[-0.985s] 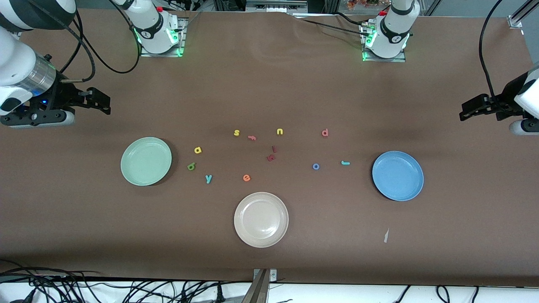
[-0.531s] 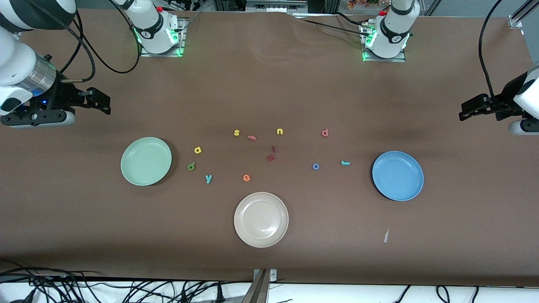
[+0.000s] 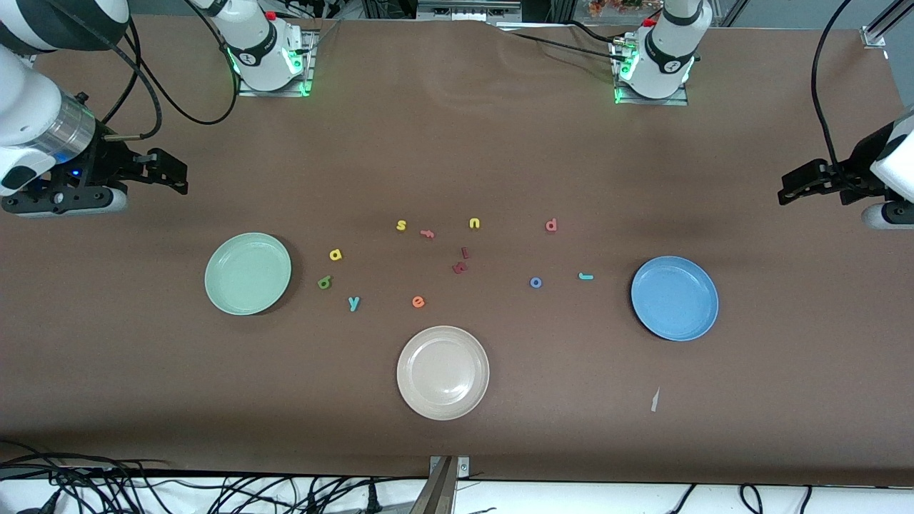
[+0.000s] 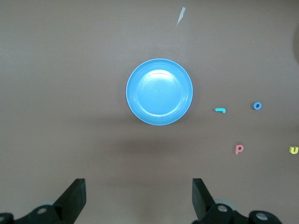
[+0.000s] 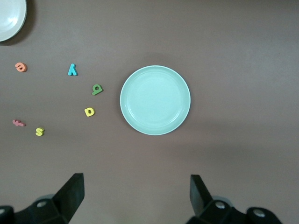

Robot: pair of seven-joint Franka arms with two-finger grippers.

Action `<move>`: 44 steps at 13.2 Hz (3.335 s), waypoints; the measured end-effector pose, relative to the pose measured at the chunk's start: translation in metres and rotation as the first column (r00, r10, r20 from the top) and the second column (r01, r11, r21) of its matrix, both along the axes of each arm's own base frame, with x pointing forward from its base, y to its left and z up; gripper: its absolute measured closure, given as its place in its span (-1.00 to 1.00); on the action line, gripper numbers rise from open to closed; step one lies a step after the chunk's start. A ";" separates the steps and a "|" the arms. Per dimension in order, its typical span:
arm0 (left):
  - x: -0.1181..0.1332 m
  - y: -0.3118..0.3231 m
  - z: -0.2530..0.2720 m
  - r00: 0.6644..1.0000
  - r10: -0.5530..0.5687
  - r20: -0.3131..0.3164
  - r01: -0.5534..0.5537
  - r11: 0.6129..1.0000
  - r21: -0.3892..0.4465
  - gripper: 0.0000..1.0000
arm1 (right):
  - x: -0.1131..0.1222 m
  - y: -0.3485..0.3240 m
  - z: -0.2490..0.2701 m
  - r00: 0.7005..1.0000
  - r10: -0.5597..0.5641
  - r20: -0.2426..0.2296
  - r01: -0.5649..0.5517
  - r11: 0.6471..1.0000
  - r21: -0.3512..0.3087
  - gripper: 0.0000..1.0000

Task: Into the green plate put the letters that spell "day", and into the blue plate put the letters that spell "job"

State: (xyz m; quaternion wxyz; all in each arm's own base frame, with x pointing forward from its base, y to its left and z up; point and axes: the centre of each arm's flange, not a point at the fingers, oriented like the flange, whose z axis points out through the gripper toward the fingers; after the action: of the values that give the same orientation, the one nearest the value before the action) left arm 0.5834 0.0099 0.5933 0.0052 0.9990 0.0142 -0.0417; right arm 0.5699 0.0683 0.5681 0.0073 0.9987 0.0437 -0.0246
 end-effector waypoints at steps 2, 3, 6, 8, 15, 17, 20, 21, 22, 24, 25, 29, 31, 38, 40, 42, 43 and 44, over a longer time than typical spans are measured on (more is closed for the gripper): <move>0.000 0.000 0.000 1.000 0.000 0.000 0.000 1.000 0.000 -1.00 | 0.000 0.000 0.000 1.000 0.000 0.000 0.000 1.000 0.000 -1.00; 0.000 0.000 0.000 1.000 0.000 0.000 0.000 1.000 0.000 -1.00 | 0.000 0.000 0.000 1.000 0.000 0.000 0.000 1.000 0.000 -1.00; 0.000 0.000 0.000 1.000 0.000 0.000 0.000 1.000 0.000 -1.00 | 0.000 0.000 0.000 1.000 0.000 0.000 0.000 1.000 0.000 -1.00; 0.000 0.000 0.000 1.000 0.000 0.000 0.000 1.000 0.000 -1.00 | 0.000 0.000 0.000 1.000 0.000 0.000 0.000 1.000 0.000 -1.00; 0.000 -0.001 0.000 1.000 -0.002 0.000 0.002 1.000 0.000 -1.00 | 0.000 0.000 0.000 1.000 0.000 0.000 0.000 1.000 0.000 -1.00; 0.000 -0.001 0.000 1.000 -0.002 0.000 0.002 1.000 0.000 -1.00 | 0.000 0.000 -0.001 1.000 0.000 -0.001 0.000 1.000 0.000 -1.00; 0.000 -0.001 0.000 1.000 -0.003 0.000 0.003 1.000 0.000 -1.00 | 0.000 0.000 -0.001 1.000 0.000 -0.003 0.000 1.000 0.000 -1.00; 0.000 -0.001 0.000 1.000 -0.003 0.000 0.003 1.000 0.000 -1.00 | 0.000 0.000 -0.002 1.000 0.000 -0.003 0.000 1.000 0.000 -1.00; 0.000 -0.002 0.000 1.000 -0.003 0.000 0.003 1.000 0.000 -1.00 | 0.000 0.000 -0.002 1.000 0.000 -0.003 0.000 1.000 0.000 -1.00; 0.000 -0.002 0.000 1.000 -0.003 0.000 0.003 1.000 0.000 -1.00 | 0.000 0.000 -0.002 1.000 0.000 -0.003 0.000 1.000 0.000 -1.00; 0.000 -0.002 0.000 1.000 -0.003 0.000 0.003 1.000 0.000 -1.00 | 0.000 0.000 -0.002 1.000 0.000 -0.003 0.000 1.000 0.000 -1.00; 0.000 -0.002 0.000 1.000 -0.003 0.000 0.003 1.000 0.000 -1.00 | 0.000 0.000 -0.002 1.000 0.000 -0.003 0.000 1.000 0.000 -1.00; 0.000 -0.002 0.000 1.000 -0.003 0.000 0.003 1.000 0.000 -1.00 | 0.000 0.000 -0.002 1.000 0.000 -0.003 0.000 1.000 0.000 -1.00; 0.000 -0.002 0.000 1.000 -0.003 0.000 0.003 1.000 0.000 -1.00 | 0.002 0.014 -0.010 1.000 0.025 -0.017 -0.025 1.000 0.001 -1.00; 0.000 -0.002 0.000 1.000 -0.003 0.000 0.003 1.000 0.000 -1.00 | 0.005 0.029 -0.022 0.998 0.048 -0.032 -0.048 0.999 0.001 -1.00; 0.000 -0.002 0.000 1.000 -0.003 -0.001 0.003 1.000 0.000 -1.00 | 0.014 0.041 -0.037 0.997 0.064 -0.046 -0.064 0.998 0.003 -1.00; 0.000 -0.002 -0.001 1.000 -0.003 -0.001 0.003 1.000 0.000 -1.00 | 0.020 0.048 -0.044 0.997 0.058 -0.047 -0.058 0.998 0.004 -1.00; 0.000 -0.003 -0.001 1.000 -0.005 -0.003 0.005 1.000 -0.001 -1.00 | 0.029 0.055 -0.052 0.998 0.042 -0.038 -0.041 0.999 0.007 -1.00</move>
State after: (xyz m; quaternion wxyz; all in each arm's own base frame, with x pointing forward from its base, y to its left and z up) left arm 0.5834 0.0073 0.5921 0.0055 0.9990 0.0117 -0.0432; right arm 0.5990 0.1232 0.5161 0.0036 0.9969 0.0646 -0.0436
